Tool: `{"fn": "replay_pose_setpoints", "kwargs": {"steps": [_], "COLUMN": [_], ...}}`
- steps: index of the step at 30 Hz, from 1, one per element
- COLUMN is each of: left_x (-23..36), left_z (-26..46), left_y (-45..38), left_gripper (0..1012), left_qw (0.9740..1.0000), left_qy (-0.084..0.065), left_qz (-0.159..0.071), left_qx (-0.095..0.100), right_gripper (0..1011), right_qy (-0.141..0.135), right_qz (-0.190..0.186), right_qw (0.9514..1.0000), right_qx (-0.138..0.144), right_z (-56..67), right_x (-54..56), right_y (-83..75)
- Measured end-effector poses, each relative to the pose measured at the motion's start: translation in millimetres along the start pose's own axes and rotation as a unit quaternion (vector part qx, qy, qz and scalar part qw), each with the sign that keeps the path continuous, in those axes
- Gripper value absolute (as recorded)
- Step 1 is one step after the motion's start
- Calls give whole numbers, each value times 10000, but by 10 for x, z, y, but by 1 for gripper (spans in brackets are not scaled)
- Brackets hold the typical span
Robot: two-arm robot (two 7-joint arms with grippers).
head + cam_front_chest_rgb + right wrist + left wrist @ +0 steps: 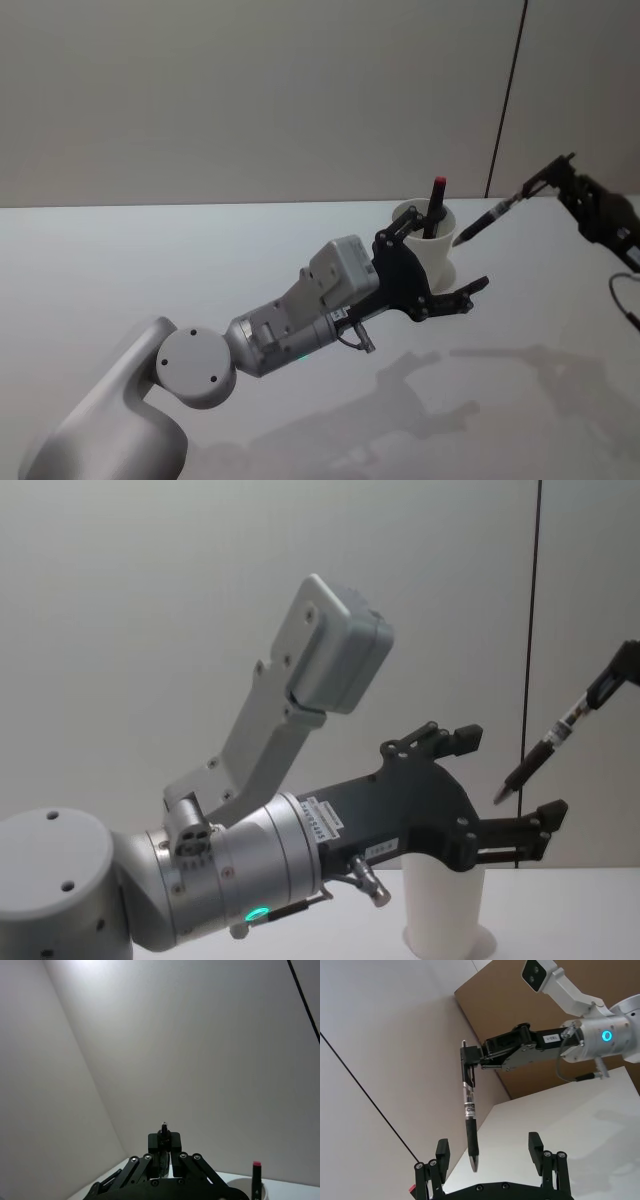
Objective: Place the pen into the pen holder.
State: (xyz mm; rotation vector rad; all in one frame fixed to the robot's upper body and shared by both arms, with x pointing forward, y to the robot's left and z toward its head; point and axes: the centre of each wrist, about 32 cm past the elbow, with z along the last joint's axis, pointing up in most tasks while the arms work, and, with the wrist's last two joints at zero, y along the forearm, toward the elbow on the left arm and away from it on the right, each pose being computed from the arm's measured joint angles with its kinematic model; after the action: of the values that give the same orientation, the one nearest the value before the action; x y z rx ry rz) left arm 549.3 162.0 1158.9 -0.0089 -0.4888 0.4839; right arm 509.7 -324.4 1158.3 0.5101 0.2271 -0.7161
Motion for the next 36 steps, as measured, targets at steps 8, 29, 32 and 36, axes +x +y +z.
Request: {"fn": "replay_pose_setpoints", "kwargs": {"steps": [8, 29, 32, 36], "left_x": [0, 0, 0, 0], "left_z": [0, 0, 0, 0], "left_y": [0, 0, 0, 0], "left_gripper": [1003, 1003, 1003, 1003], "left_qw": [10000, 10000, 10000, 10000], "left_qy": [0, 0, 0, 0], "left_qz": [0, 1, 1, 1], "left_qx": [0, 0, 0, 0], "right_gripper": [129, 128, 129, 128], "right_qy": [-494, -1330, -1376, -1425], "right_qz": [-58, -40, -27, 5], "right_qw": [9986, 9884, 9872, 9856], "right_qx": [-177, -726, -801, -911], "right_z": [152, 429, 443, 457], "right_x": [142, 501, 542, 589], "right_y": [82, 566, 644, 736]}}
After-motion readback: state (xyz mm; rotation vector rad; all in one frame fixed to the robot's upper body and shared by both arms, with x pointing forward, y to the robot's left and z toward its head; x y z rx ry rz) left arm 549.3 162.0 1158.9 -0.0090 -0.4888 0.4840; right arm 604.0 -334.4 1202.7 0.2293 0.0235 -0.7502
